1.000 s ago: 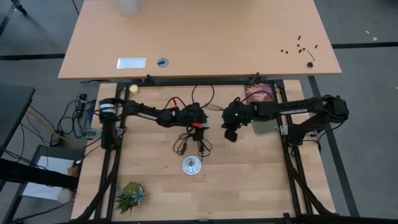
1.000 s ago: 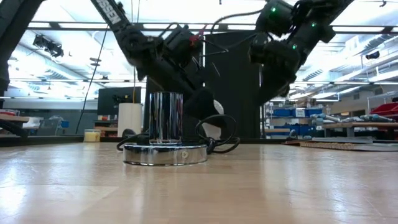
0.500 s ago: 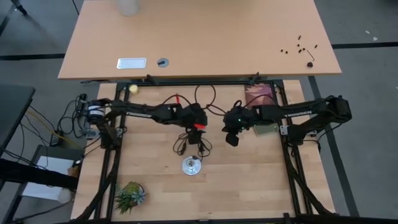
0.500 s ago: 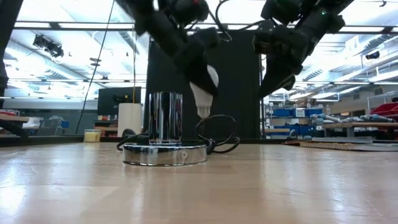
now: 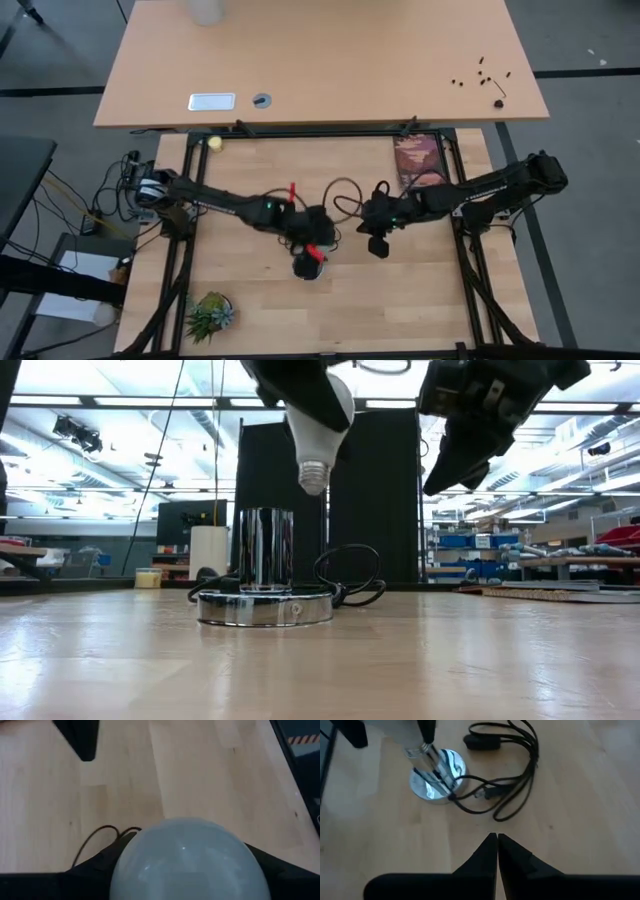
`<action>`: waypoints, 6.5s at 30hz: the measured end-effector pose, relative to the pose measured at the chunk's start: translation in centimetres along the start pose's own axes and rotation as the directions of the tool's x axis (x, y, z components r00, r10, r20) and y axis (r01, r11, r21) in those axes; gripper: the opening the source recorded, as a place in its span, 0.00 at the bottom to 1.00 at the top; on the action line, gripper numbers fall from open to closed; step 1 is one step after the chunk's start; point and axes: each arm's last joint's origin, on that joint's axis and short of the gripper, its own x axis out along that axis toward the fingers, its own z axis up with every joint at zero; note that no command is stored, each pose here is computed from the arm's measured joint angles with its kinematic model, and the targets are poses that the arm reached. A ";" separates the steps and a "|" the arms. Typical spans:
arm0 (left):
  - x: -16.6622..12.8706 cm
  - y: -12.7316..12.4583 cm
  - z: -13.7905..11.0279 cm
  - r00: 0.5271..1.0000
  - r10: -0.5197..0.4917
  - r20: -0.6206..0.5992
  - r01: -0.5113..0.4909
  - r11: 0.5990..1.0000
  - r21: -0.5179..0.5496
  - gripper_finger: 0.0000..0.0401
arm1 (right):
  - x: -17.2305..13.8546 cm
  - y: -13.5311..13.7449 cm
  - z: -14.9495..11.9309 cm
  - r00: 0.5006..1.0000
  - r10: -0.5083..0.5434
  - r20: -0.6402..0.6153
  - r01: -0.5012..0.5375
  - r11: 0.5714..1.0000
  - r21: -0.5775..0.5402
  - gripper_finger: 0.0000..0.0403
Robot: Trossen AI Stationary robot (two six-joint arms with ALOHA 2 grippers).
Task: Screw lightbulb
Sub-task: Insert the lightbulb into the silver lamp
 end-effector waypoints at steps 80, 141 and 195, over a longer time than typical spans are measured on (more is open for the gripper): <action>-9.4 -12.8 -6.2 0.816 0.450 0.363 -0.450 0.889 -0.091 0.79 | -0.5 3.6 -0.6 0.992 -0.017 0.128 0.014 1.000 0.020 0.06; 8.3 -7.2 -17.4 0.804 0.436 0.404 -0.306 0.886 -0.349 0.54 | -5.6 4.2 6.9 0.992 -0.052 0.112 0.073 0.979 -0.193 0.05; 9.1 -0.5 -12.8 0.810 0.401 0.428 -0.318 0.914 -0.253 0.31 | -4.6 5.4 7.7 0.983 -0.112 -0.143 0.050 0.923 -0.381 0.53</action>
